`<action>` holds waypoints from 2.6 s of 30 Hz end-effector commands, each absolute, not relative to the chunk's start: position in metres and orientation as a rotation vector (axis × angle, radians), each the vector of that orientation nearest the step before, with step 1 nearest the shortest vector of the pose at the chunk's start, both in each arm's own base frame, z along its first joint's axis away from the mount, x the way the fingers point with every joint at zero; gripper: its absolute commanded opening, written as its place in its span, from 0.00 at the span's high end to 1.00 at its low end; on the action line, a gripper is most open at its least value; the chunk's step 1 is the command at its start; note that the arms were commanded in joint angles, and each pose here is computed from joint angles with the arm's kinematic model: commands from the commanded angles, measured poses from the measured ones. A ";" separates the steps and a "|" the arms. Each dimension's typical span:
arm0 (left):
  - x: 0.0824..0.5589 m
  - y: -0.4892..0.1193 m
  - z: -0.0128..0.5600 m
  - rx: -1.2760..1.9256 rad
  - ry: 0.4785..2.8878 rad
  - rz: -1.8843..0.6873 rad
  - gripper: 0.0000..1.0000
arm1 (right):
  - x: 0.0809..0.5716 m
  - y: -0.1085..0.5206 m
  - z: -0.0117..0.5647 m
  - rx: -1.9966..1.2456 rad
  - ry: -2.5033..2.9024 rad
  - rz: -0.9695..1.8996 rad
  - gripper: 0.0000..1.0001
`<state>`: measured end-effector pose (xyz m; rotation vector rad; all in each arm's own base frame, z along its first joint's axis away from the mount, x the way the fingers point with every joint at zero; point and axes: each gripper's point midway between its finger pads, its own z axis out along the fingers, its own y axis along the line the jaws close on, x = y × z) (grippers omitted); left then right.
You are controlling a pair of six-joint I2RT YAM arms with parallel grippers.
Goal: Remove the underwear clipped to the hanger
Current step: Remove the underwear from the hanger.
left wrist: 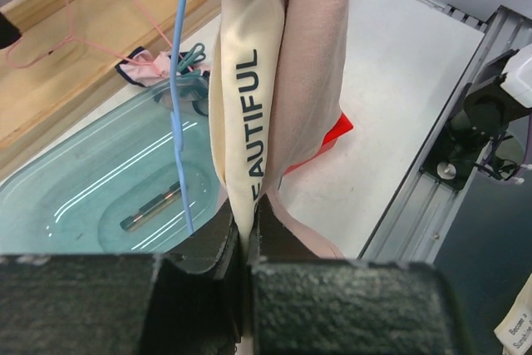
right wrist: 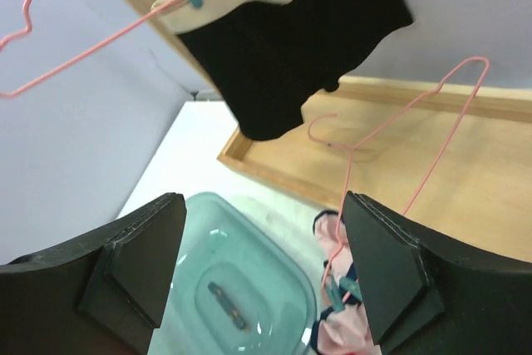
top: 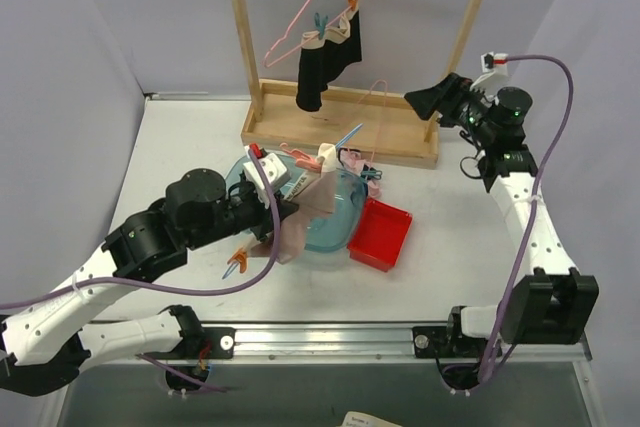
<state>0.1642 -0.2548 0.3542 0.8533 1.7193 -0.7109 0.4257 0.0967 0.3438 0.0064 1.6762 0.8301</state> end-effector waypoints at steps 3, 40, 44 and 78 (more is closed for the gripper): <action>0.170 -0.244 0.373 0.886 1.676 -0.618 0.97 | 0.388 0.121 0.309 -0.041 1.820 0.747 0.16; 0.171 -0.263 0.297 1.229 0.877 0.892 0.98 | 0.300 0.229 0.275 -0.292 1.976 1.109 0.06; 0.167 -0.272 0.295 1.243 0.850 0.897 0.97 | 0.301 0.241 0.279 -0.318 1.948 1.195 0.06; 0.160 -0.295 0.272 1.290 0.864 0.899 0.97 | 0.222 0.329 0.350 -0.701 1.404 2.136 0.23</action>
